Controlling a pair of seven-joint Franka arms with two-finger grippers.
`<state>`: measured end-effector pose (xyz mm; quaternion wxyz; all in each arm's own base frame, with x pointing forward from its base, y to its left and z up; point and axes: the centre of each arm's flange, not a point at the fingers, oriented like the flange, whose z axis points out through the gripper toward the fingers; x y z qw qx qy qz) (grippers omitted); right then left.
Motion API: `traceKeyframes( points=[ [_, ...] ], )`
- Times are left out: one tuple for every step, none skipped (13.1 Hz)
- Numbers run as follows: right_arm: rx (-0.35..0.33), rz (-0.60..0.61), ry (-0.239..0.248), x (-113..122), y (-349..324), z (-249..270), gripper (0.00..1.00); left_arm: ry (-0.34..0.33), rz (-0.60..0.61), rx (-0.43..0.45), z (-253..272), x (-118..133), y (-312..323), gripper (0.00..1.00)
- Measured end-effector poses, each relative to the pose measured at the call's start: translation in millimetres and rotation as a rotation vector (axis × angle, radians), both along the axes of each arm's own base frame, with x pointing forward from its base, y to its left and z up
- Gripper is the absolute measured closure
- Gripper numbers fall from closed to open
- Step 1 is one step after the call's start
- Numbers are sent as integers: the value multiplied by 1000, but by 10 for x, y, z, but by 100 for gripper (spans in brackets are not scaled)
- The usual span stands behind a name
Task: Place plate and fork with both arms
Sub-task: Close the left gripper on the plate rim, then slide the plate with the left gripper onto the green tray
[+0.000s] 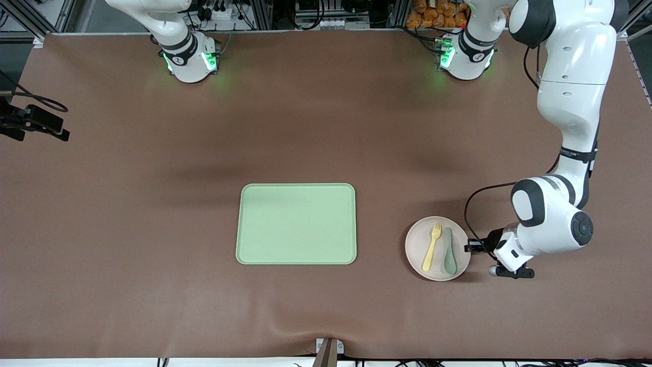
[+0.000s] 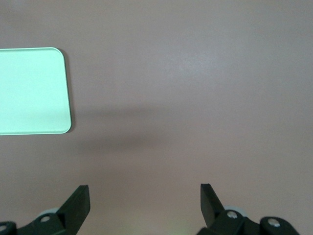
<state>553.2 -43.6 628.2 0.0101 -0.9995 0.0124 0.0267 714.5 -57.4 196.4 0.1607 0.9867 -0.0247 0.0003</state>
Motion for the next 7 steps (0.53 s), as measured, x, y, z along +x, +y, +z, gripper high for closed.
traceKeyframes(
  points=[
    [0,0,0,0,0,0,0,-4,-4,-5,21,10,-35,96],
    [0,0,0,0,0,-1,0,-6,0,-16,34,16,-69,96],
    [0,0,0,0,0,-1,0,-5,13,-36,40,18,-94,96],
    [0,0,0,1,0,-1,0,-4,25,-53,46,20,-112,96],
    [0,0,0,1,0,-1,0,-5,33,-66,59,27,-131,96],
    [0,0,0,1,0,-1,0,-6,41,-74,86,37,-157,96],
    [0,0,0,1,0,-1,0,-5,56,-79,137,53,-189,96]
  ],
)
